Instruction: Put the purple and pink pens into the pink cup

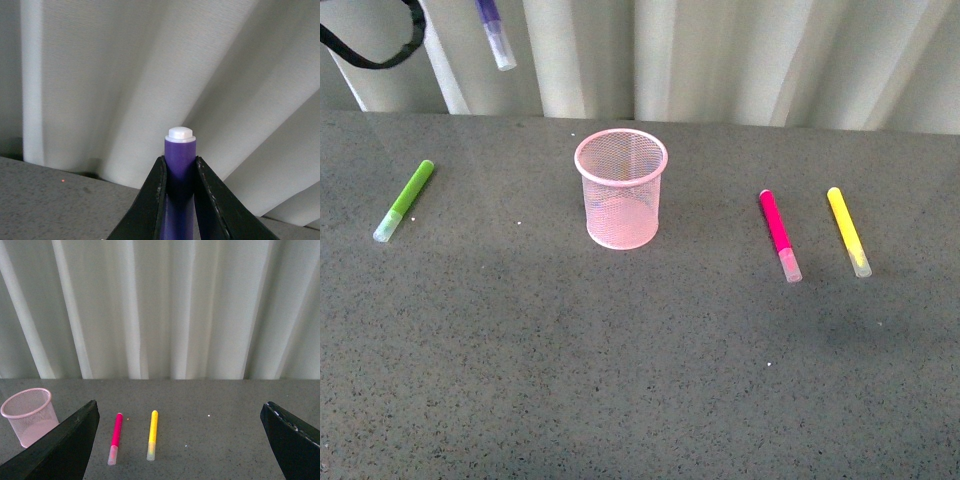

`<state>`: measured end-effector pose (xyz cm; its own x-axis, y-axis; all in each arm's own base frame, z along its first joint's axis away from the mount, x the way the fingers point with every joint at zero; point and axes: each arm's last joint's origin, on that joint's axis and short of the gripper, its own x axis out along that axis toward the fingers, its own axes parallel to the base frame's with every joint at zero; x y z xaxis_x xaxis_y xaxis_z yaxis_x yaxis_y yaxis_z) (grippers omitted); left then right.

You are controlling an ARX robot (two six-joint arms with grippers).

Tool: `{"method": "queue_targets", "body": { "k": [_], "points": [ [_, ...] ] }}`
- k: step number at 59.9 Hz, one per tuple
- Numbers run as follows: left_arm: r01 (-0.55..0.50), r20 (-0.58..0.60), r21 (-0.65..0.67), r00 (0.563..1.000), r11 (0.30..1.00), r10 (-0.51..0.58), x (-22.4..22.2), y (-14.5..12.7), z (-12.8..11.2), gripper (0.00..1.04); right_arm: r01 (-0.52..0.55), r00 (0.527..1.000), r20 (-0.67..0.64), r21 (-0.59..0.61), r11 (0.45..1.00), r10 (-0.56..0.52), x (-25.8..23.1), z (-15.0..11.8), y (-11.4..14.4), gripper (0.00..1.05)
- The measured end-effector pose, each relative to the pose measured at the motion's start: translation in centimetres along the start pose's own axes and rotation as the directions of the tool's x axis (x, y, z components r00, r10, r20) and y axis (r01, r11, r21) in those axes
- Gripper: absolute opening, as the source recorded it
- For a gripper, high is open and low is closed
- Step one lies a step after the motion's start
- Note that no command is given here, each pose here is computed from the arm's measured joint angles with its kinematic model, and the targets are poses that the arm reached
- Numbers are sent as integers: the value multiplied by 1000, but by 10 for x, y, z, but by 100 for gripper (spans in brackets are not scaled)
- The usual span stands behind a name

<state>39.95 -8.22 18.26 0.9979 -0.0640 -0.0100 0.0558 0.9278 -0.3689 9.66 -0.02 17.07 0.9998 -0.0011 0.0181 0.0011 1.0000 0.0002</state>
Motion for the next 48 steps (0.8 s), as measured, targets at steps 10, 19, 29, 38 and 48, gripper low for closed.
{"method": "queue_targets", "body": {
  "k": [10, 19, 29, 38, 48],
  "points": [
    [9, 57, -65, 998, 998, -5, -4, -7, -24, 13, 0, 1000, 0, 0, 1000, 0, 0, 0, 0, 98],
    [-6, 91, -122, 996, 993, 17, -13, -9, -48, 13, 0, 1000, 0, 0, 1000, 0, 0, 0, 0, 98],
    [9, 91, -158, 996, 987, 5, -19, -14, -69, 13, 0, 1000, 0, 0, 1000, 0, 0, 0, 0, 98],
    [25, 89, -179, 996, 984, -9, -22, -24, -81, 13, 0, 1000, 0, 0, 1000, 0, 0, 0, 0, 98],
    [23, 62, -199, 998, 980, -11, -26, -29, -99, 13, 0, 1000, 0, 0, 1000, 0, 0, 0, 0, 98]
  ]
}}
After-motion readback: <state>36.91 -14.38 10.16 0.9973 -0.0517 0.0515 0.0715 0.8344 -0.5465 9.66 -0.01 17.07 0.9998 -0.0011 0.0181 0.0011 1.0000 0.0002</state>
